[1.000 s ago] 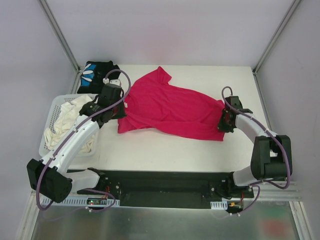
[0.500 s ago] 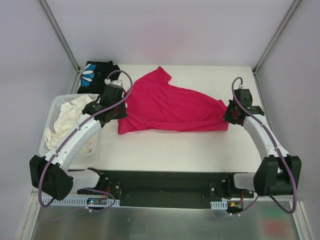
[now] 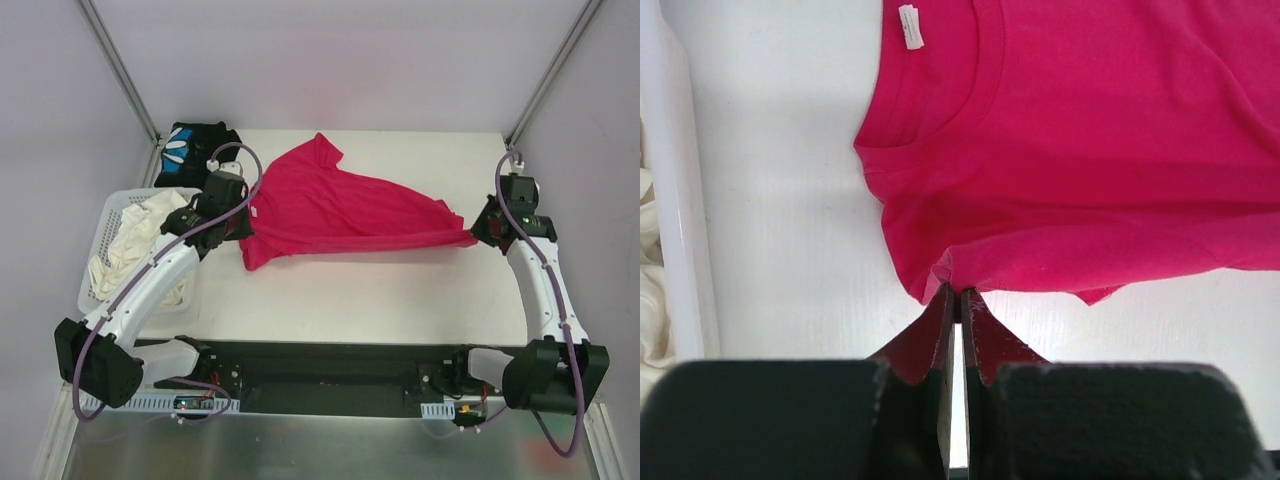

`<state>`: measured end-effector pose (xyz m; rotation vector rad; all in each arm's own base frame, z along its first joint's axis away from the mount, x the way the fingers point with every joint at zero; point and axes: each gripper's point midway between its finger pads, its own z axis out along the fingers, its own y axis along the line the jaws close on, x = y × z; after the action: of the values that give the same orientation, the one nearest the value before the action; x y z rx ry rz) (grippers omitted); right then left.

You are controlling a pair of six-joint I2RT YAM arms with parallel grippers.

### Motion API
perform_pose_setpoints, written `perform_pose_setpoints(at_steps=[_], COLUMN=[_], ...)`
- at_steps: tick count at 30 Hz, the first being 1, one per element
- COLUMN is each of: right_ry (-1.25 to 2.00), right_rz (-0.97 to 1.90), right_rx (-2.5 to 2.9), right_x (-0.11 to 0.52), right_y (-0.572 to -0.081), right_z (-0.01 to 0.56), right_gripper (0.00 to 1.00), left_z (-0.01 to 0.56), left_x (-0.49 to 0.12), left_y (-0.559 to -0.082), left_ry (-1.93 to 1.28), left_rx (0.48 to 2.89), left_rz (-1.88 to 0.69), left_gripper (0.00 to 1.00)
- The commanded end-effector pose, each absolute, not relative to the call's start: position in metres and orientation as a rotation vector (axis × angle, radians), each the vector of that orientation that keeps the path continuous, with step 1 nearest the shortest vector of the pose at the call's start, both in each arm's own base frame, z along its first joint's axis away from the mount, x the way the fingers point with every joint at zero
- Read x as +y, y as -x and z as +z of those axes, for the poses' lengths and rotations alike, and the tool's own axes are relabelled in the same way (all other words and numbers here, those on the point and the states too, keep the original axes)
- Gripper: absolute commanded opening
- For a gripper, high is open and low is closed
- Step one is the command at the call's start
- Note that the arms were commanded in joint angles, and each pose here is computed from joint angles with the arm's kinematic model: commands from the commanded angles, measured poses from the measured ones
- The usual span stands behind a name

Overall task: Fold and stack the t-shirts
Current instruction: Grap the side of the flattened tshirt closest away from the robot with both arms

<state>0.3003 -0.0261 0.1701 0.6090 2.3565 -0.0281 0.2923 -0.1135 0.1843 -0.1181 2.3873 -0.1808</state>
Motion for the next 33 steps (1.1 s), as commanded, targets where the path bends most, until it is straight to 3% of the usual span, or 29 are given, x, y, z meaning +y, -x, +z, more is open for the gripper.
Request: perform_pose_setpoints(at_steps=[1,25,33], right_ry=[-0.631,-0.576,-0.572], right_rz=[-0.048,0.092,0.100], right_rx=[2.313,2.356,2.336], right_x=[-0.038,-0.010,-0.009], right_y=[-0.297,-0.225,-0.221], right_z=[0.187,0.174,0.181], right_gripper=[0.01,0.01,0.01], left_z=[0.194,0.269,0.279], left_x=[-0.114,-0.091,-0.086], left_y=[-0.287,-0.278,-0.269], left_ry=[0.112,0.111,0.119], left_rx=[2.345,2.181,2.154], left_rz=[-0.202,-0.161,-0.168], left_gripper=[0.00,0.00,0.00])
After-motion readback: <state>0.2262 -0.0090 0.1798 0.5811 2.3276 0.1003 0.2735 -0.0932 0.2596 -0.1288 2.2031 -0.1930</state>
